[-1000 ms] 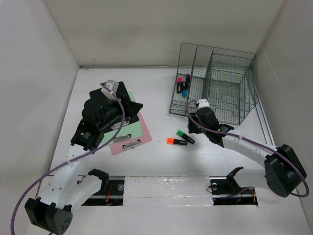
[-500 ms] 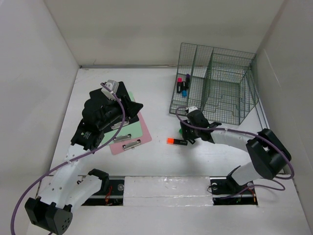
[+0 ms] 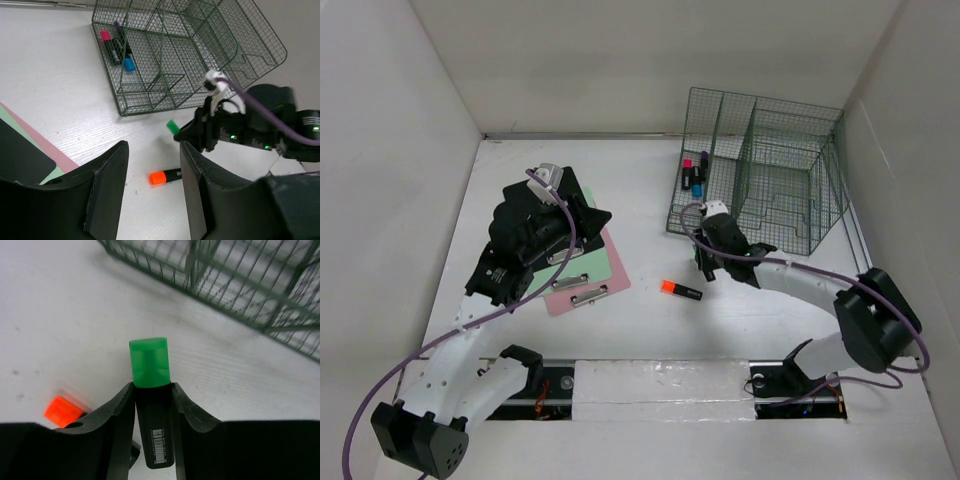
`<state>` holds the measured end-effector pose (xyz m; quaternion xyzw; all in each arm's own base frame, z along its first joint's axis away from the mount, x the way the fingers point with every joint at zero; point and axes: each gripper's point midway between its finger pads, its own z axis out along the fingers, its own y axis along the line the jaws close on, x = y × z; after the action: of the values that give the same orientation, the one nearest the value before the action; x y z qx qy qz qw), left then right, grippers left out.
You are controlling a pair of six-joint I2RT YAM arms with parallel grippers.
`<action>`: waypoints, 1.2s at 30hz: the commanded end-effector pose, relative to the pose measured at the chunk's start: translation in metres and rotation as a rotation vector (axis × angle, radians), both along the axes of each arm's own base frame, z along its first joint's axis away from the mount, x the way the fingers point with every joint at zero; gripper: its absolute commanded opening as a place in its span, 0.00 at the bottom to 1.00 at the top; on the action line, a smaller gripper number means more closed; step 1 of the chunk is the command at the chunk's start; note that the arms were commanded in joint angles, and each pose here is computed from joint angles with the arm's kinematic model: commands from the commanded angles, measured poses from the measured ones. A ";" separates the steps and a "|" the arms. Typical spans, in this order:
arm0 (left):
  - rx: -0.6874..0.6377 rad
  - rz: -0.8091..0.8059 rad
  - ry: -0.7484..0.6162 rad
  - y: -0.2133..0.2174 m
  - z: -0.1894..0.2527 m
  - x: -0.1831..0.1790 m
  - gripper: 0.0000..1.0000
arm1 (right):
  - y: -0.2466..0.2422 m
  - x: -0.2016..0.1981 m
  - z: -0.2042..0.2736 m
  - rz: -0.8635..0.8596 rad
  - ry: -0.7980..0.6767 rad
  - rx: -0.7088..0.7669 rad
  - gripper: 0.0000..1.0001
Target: Organize the desk
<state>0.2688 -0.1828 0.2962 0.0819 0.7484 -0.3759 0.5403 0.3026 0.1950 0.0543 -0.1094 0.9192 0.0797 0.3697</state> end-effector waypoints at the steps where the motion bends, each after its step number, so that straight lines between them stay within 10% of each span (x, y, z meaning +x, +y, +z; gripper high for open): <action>1: -0.015 0.030 -0.070 0.004 0.029 0.004 0.40 | 0.012 0.033 0.091 -0.032 -0.237 0.101 0.00; 14: -0.043 0.211 -0.134 0.036 0.047 0.003 0.40 | -0.019 0.167 0.235 -0.205 -0.590 0.197 0.00; 36: -0.028 0.162 -0.129 0.027 0.044 0.004 0.43 | 0.002 0.257 0.220 -0.217 -0.544 0.431 0.03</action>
<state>0.2745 -0.1541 0.3142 0.0258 0.7362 -0.3255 0.5928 0.5512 0.1857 0.2417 0.0425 0.7917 0.1543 0.5895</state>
